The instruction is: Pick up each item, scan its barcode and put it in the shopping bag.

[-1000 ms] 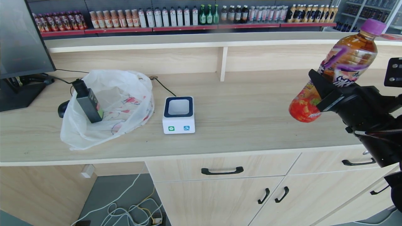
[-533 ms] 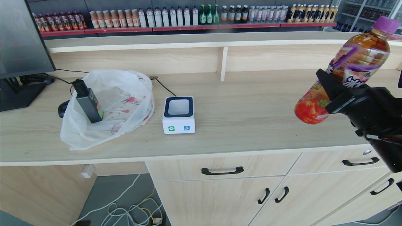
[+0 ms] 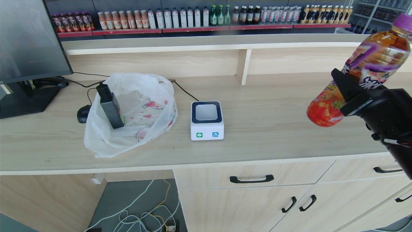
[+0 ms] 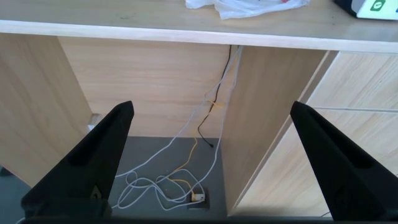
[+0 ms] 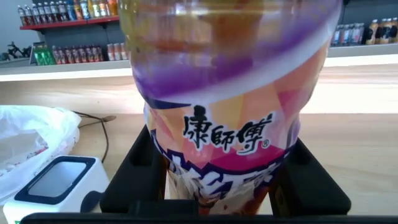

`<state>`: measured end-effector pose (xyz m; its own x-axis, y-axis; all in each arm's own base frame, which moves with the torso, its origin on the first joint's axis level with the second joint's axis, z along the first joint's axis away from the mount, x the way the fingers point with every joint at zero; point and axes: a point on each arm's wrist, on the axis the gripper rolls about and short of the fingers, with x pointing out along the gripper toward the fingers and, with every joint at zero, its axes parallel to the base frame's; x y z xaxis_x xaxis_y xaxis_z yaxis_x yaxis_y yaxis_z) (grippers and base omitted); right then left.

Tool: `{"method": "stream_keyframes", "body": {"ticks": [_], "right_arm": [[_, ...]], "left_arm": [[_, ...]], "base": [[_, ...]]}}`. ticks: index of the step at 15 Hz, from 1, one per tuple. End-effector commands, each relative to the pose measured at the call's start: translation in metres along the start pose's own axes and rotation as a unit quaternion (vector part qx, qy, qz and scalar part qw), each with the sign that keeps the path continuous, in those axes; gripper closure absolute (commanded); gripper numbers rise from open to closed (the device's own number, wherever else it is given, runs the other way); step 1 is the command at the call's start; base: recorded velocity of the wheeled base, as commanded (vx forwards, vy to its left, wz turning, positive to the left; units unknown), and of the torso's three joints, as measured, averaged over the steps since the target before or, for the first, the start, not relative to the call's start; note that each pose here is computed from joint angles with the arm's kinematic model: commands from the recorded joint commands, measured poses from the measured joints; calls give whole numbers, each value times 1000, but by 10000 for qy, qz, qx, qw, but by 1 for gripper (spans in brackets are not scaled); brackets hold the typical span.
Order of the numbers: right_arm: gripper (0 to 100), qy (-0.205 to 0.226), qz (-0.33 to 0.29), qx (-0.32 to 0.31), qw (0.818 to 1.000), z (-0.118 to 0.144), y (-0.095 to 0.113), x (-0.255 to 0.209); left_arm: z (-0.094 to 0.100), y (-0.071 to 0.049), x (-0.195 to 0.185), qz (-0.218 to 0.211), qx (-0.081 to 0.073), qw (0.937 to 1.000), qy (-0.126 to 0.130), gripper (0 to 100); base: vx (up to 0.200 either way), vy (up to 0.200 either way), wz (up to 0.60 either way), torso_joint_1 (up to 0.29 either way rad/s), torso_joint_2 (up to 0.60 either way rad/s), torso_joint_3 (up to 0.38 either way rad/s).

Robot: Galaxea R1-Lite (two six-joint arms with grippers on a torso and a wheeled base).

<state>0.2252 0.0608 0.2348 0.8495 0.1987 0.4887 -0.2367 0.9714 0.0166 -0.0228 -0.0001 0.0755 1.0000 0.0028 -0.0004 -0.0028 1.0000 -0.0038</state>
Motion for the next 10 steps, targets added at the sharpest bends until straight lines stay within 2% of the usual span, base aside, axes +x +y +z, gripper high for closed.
{"method": "stream_keyframes", "body": {"ticks": [1,5,6,10], "right_arm": [[100,-30,1,5,10000,2,0,0],[100,-53,8,9,10000,4,0,-2],[100,-38,1,5,10000,3,0,-3],[100,146,7,41,9999,-3,0,-10]], "left_arm": [[0,0,0,2,-4,10000,-2,0],[0,0,0,2,4,10000,-2,0],[0,0,0,-14,65,10000,-2,0],[0,0,0,-6,65,10000,-2,0]], "base": [[0,200,0,2,-2,12],[0,200,0,2,5,0],[0,200,0,2,2,2],[0,0,0,0,0,0]]}}
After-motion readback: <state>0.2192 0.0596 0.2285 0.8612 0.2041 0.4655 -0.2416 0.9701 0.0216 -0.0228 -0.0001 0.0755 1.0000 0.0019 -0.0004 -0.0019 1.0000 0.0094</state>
